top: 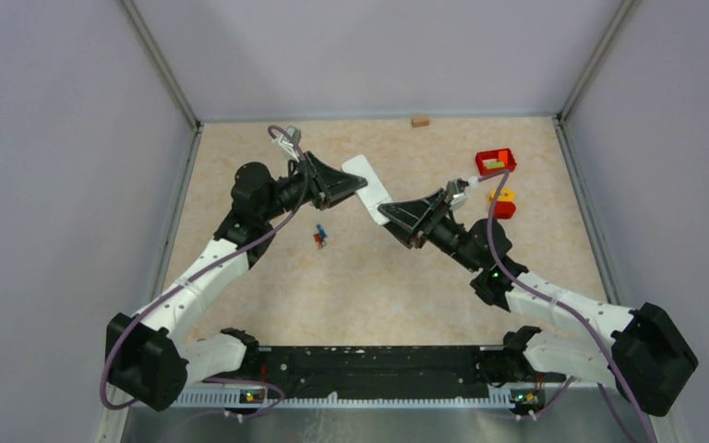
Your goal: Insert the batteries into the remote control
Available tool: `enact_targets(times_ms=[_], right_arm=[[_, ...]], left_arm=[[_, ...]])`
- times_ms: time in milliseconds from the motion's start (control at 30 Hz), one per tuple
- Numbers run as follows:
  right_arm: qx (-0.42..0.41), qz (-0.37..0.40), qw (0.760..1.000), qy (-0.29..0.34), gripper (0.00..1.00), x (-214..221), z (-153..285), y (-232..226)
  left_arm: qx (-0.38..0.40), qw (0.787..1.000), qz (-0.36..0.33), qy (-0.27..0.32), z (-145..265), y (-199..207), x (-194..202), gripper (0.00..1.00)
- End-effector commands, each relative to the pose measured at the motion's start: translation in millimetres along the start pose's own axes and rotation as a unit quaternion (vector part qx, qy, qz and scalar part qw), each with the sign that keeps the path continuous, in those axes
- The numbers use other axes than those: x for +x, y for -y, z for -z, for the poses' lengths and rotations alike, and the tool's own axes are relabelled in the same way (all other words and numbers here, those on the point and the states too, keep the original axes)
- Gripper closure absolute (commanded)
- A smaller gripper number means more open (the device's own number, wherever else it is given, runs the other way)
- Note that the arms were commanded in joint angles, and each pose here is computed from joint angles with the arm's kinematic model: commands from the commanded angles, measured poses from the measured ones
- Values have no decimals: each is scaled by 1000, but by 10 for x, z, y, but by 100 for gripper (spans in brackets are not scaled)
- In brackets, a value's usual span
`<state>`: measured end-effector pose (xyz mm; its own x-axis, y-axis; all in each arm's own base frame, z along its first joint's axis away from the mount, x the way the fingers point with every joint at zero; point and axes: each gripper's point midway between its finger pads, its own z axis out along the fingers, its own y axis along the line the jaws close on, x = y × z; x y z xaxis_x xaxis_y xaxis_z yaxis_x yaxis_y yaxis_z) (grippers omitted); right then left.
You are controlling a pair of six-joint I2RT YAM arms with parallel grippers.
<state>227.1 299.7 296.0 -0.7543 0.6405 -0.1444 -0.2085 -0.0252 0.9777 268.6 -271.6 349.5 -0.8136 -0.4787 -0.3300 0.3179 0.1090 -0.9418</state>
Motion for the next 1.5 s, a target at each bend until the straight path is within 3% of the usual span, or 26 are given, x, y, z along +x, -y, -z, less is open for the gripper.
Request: enact_targets(times_ms=[0,200,900,1000,1167,1333,1467], right_arm=[[23,-14,1000,-5,39,13,69,68],[42,-18,999,-3,56,0,93,134],[3,-29,1000,0,81,-105,80,-5],[-6,-29,1000,-6,88,-97,58,-43],[3,-32,999,-9,88,-96,43,-18],[11,-39,999,-10,67,-103,32,32],[26,-49,998,-15,63,-96,13,114]], left_arm=[[16,999,-38,28,-23,93,-111,100],[7,999,-42,29,-48,30,-126,100],[-48,996,-71,27,-113,-375,-139,100],[-55,995,-73,26,-118,-425,-136,100],[-79,992,-90,28,-97,-523,-151,100],[-82,992,-98,27,-87,-539,-142,100],[-80,991,-100,30,-84,-519,-156,100]])
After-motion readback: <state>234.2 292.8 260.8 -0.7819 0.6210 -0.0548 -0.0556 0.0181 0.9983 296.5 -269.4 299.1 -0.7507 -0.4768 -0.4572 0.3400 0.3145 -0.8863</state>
